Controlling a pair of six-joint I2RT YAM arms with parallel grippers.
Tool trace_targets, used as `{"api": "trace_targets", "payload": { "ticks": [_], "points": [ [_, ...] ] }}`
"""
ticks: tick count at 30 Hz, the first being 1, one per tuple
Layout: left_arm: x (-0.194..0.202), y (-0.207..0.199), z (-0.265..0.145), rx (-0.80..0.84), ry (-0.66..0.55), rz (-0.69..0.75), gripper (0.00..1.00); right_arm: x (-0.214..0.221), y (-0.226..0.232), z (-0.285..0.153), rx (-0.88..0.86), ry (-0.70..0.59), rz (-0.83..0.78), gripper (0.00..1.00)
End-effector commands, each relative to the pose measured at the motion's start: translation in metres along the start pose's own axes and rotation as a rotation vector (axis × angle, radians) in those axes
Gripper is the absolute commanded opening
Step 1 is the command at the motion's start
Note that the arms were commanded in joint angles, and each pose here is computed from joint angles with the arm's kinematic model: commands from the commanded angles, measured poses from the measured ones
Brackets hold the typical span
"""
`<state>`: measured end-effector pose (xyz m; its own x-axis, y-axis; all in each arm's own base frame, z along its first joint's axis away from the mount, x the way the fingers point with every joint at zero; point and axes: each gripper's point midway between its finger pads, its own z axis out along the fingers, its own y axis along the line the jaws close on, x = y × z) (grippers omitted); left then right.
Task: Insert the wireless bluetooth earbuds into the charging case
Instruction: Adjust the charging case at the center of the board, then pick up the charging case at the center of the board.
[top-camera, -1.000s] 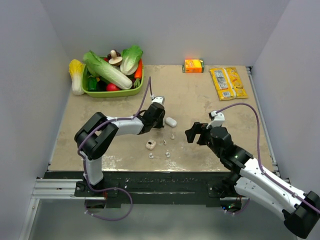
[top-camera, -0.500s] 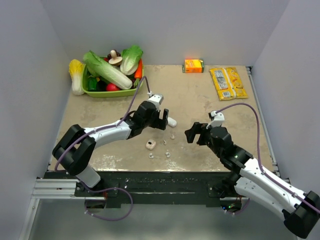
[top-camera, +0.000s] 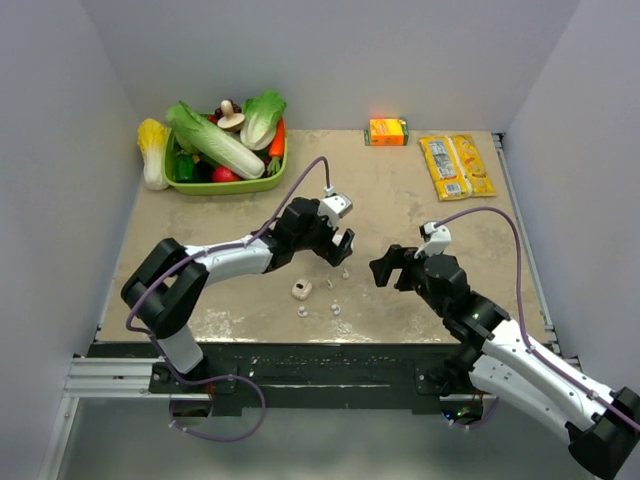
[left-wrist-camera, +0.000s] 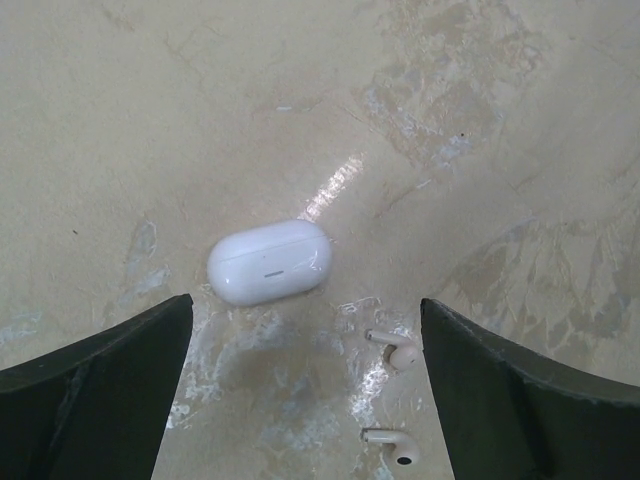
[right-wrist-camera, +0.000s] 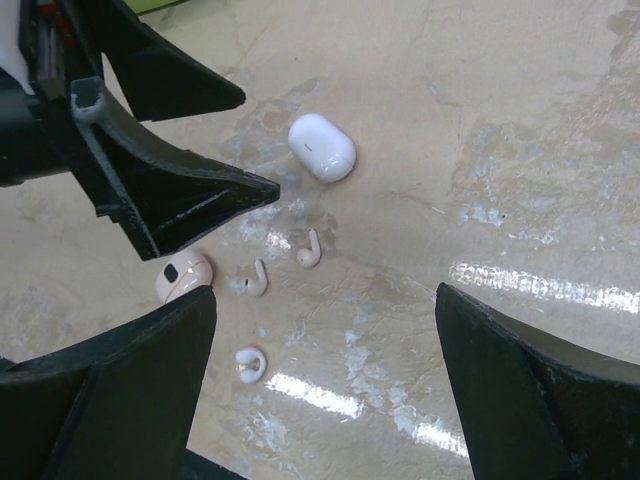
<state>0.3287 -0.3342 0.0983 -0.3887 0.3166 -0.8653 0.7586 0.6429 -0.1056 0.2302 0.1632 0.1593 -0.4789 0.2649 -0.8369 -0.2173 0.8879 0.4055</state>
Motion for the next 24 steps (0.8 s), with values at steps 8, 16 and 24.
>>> {"api": "trace_targets", "payload": {
  "ticks": [8,16,24],
  "points": [
    [0.01,0.023,0.032,-0.121,0.055,-0.156,1.0,-0.001,0.003,0.002,-0.01,-0.001,-0.001,0.94],
    [0.023,0.024,0.043,-0.18,0.123,-0.226,1.0,-0.001,0.002,0.003,-0.006,-0.004,-0.001,0.94],
    [0.027,0.01,0.048,-0.238,0.137,-0.172,1.0,0.0,0.001,0.004,0.001,-0.001,-0.005,0.94]
  ]
}}
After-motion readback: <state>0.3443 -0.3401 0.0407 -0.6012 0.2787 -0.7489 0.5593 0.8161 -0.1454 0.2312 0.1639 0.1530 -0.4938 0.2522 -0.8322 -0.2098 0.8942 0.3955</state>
